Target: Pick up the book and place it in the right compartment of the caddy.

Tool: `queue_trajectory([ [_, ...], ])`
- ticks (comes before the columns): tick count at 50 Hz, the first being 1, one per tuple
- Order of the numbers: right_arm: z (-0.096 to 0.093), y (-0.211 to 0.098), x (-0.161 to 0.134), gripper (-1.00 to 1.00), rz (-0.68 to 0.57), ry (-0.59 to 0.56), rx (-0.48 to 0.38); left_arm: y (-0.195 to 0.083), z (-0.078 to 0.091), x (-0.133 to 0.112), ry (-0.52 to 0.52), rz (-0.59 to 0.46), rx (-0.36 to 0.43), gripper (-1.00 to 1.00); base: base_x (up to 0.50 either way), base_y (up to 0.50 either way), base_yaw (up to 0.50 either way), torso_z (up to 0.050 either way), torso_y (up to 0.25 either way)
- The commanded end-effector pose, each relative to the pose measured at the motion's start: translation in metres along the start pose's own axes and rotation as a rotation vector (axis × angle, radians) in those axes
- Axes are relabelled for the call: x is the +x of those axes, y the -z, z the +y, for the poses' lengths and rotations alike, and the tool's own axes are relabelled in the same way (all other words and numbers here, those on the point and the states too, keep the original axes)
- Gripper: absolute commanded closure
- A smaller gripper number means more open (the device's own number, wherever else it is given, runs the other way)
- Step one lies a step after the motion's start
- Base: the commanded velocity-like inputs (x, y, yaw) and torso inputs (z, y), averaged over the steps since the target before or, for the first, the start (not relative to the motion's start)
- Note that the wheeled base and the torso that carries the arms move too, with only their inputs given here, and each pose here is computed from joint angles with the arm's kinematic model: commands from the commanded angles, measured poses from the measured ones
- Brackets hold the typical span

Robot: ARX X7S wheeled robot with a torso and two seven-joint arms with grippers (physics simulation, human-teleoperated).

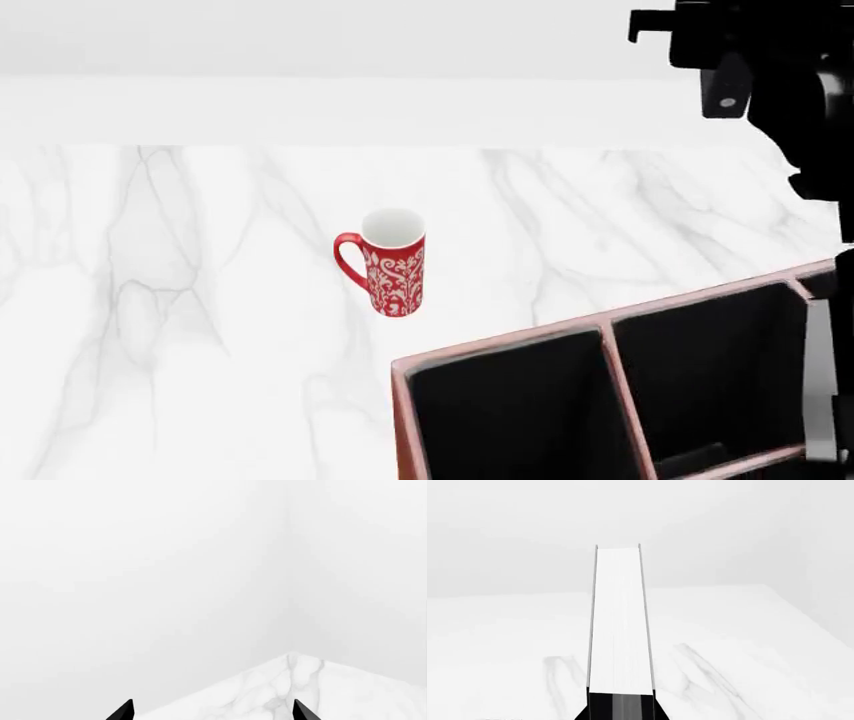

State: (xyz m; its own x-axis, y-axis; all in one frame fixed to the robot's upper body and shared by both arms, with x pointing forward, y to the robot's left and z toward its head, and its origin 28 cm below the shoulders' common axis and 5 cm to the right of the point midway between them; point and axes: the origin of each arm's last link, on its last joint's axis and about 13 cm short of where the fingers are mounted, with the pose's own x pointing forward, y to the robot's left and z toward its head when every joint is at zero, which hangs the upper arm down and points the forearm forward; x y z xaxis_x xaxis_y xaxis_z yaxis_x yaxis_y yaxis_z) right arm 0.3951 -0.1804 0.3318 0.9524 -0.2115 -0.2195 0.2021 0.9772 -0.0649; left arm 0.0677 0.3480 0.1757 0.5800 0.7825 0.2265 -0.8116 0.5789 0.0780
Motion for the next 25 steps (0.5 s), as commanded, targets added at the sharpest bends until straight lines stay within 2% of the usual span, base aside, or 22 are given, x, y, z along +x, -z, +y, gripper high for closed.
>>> queue_trajectory([
  [1,-0.028,-0.005,-0.021,1.00,-0.020,0.078,0.016,-0.001,-0.001,0.000,0.002,-0.002,0.000,-1.00,0.00,0.00,0.00,0.000,0.000],
  [6,-0.043,-0.006,-0.037,1.00,-0.014,0.138,0.042,0.000,-0.003,0.001,0.005,-0.005,-0.005,-1.00,0.00,0.00,0.00,0.000,0.002],
  [10,-0.043,-0.006,-0.037,1.00,-0.014,0.138,0.042,0.000,-0.003,0.001,0.005,-0.005,-0.005,-1.00,0.00,0.00,0.00,0.000,0.003],
  [12,-0.054,-0.002,-0.051,1.00,-0.011,0.166,0.067,0.000,-0.002,0.001,0.006,-0.005,-0.008,-1.00,0.00,0.00,0.00,0.000,0.000],
  [25,-0.071,0.000,-0.080,1.00,0.013,0.252,0.085,0.000,-0.002,0.001,0.008,-0.006,-0.010,-1.00,0.00,0.00,0.00,0.000,0.002],
])
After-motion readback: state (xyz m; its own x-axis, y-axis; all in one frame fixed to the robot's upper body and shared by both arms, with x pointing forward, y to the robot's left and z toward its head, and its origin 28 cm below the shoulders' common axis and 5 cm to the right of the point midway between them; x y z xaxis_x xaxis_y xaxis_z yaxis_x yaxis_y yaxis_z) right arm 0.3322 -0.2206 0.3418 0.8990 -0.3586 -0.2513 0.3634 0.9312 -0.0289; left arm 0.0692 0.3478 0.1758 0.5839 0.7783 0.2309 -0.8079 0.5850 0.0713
